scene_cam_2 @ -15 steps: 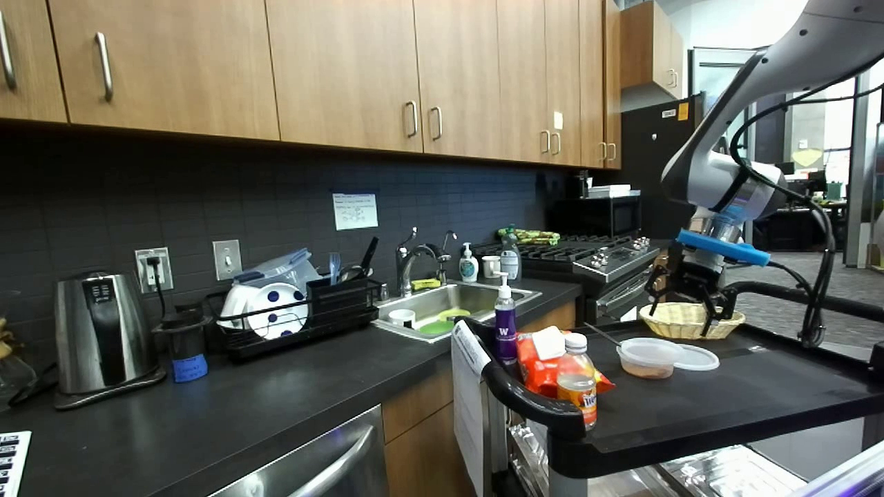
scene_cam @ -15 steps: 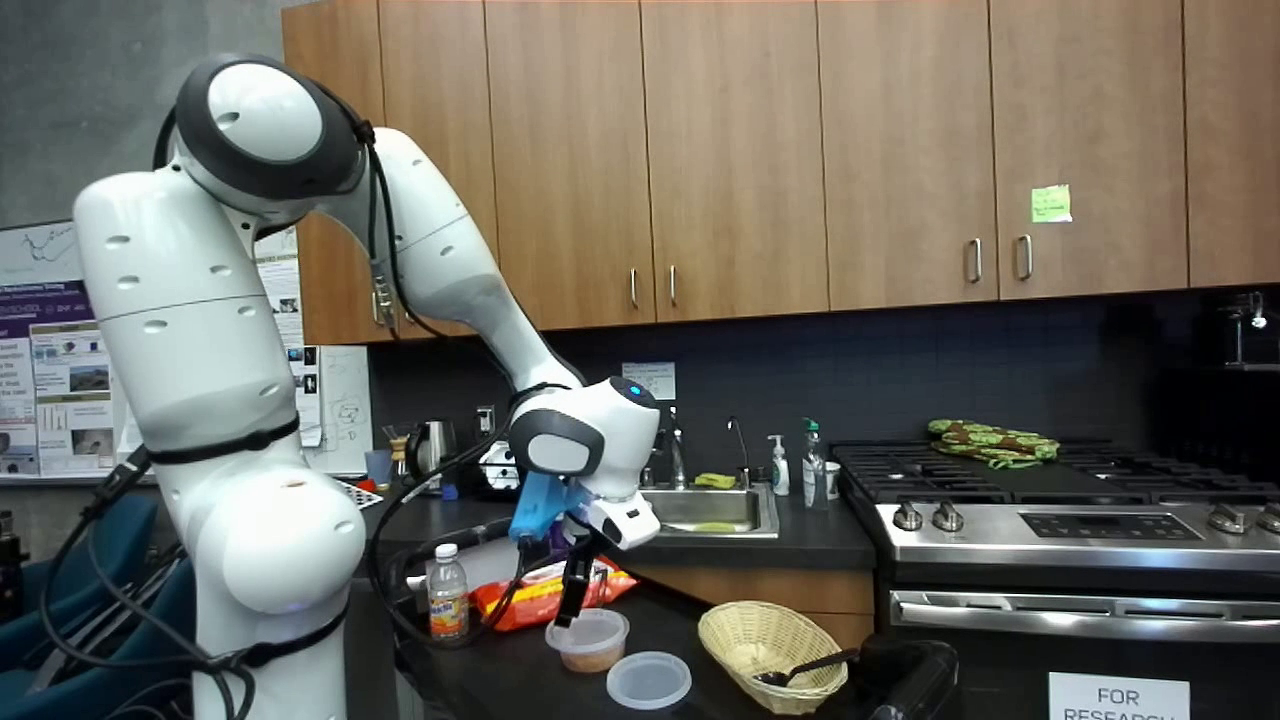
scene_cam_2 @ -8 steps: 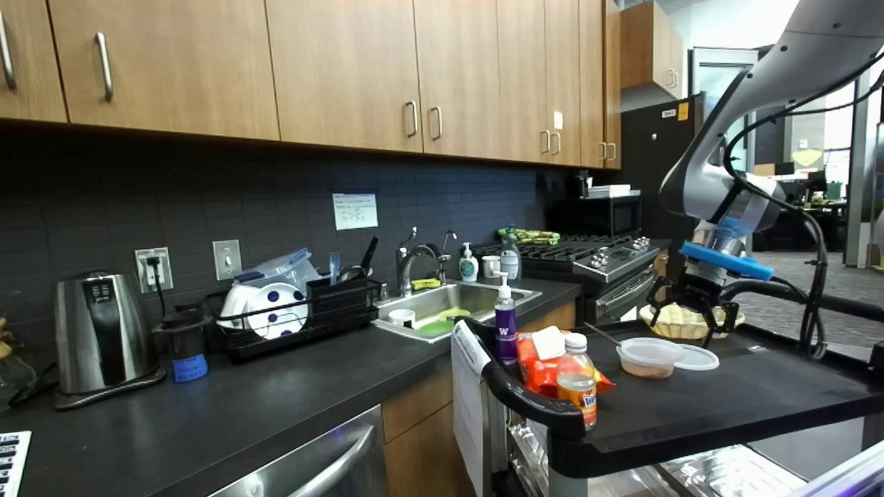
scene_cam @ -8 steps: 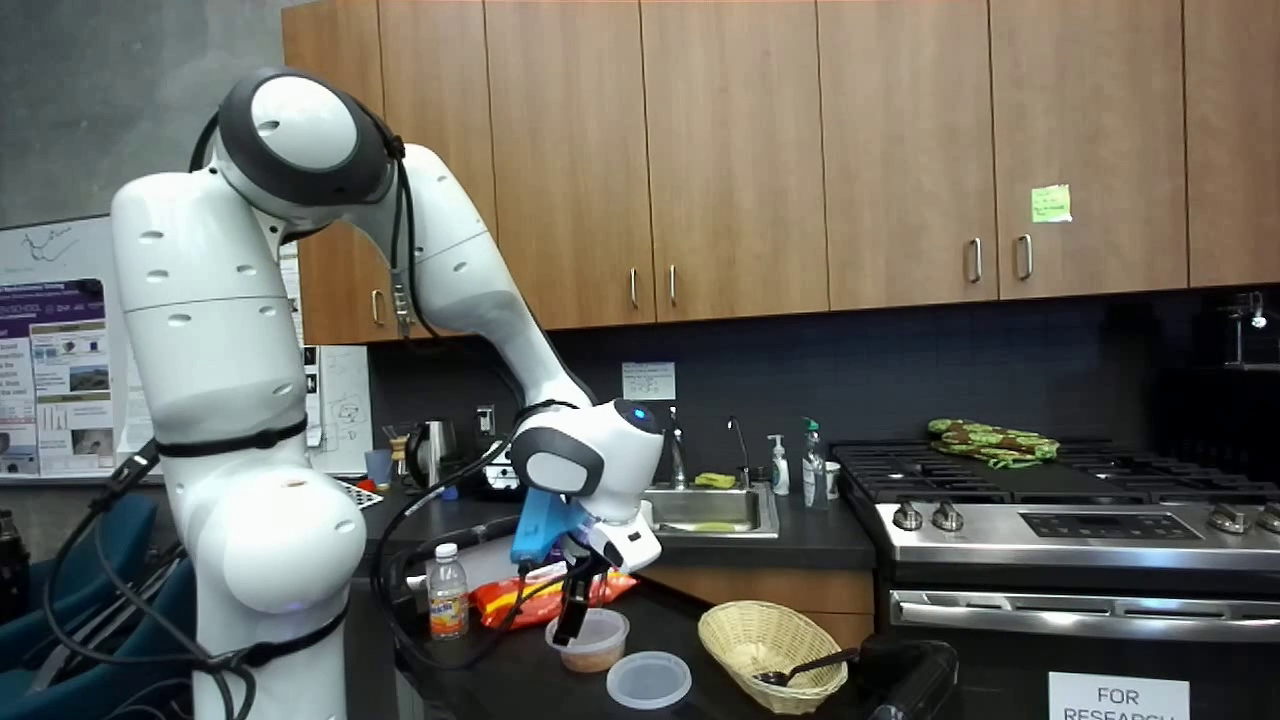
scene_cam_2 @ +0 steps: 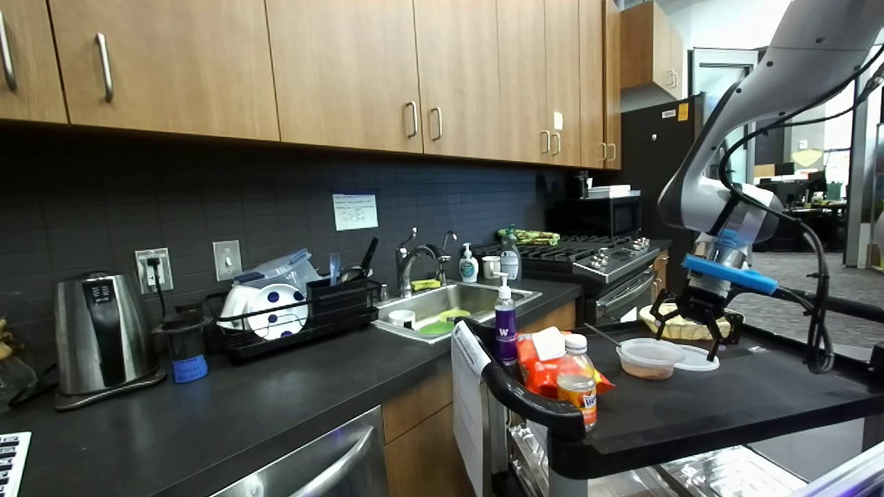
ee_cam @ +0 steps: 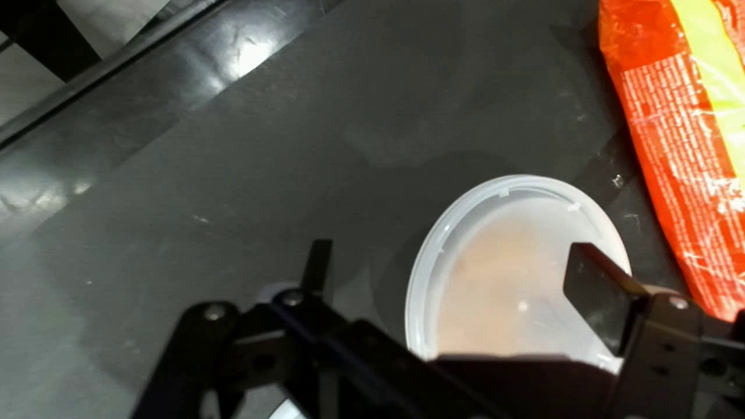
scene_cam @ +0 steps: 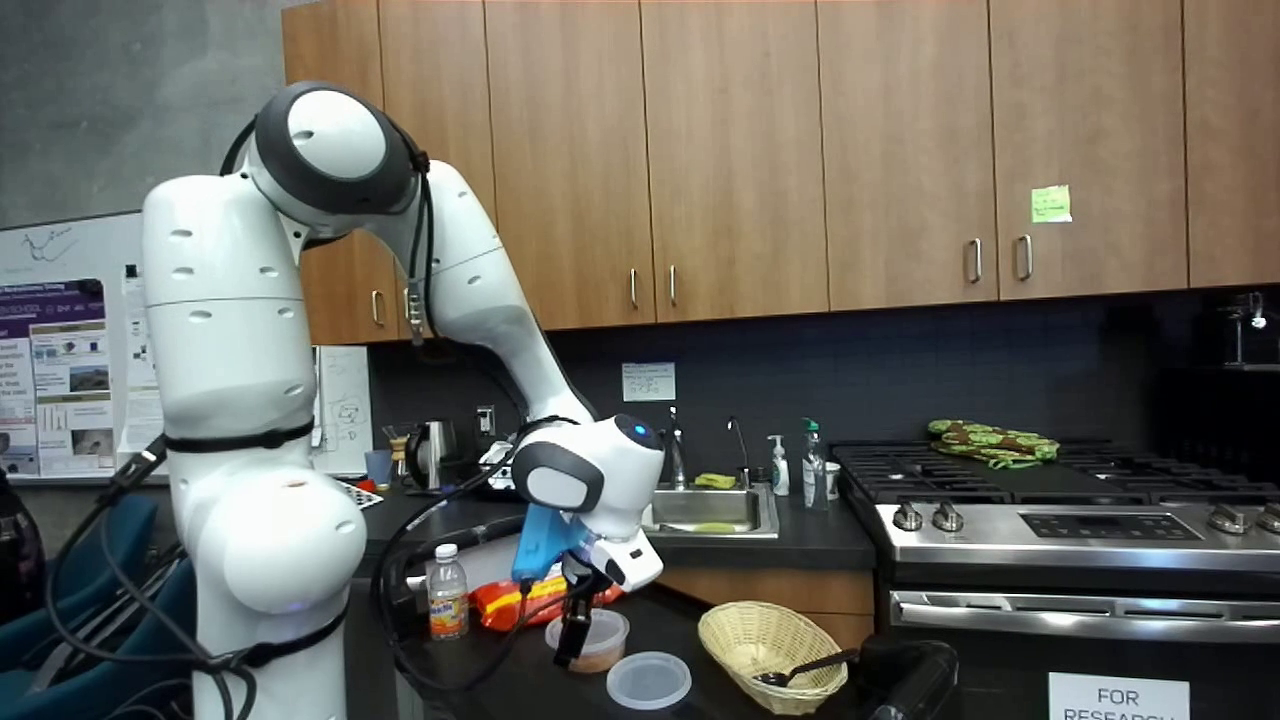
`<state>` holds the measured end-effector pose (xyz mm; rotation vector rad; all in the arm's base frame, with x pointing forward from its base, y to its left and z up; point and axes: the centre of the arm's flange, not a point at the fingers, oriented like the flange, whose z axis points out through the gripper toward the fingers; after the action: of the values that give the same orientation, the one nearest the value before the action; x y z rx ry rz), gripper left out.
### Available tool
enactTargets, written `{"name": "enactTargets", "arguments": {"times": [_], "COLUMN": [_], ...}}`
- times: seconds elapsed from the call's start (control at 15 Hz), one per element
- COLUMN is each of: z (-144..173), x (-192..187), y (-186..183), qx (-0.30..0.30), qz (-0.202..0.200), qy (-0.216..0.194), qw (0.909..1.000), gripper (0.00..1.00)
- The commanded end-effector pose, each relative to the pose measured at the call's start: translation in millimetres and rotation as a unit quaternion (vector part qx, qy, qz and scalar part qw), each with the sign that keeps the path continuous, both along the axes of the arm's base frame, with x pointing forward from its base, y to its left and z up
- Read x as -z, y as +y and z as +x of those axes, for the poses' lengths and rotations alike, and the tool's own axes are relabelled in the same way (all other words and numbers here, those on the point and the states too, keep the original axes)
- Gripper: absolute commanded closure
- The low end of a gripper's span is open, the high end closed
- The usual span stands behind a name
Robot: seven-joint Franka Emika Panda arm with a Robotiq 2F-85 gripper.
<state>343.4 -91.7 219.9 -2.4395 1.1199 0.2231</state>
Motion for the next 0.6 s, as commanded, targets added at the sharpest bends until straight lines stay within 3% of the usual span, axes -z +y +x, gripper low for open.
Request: {"name": "enactTargets", "arguments": {"times": [0.0,0.53], "z": [2,3], "x": [20,33], "y": [7,11], "qx": [-0.007,-0.008], "qz": [0.005,0.040], "qy": [-0.008,-0.045], "qw": [0.9999,0.9982], "gripper": [0.00,0.00]}}
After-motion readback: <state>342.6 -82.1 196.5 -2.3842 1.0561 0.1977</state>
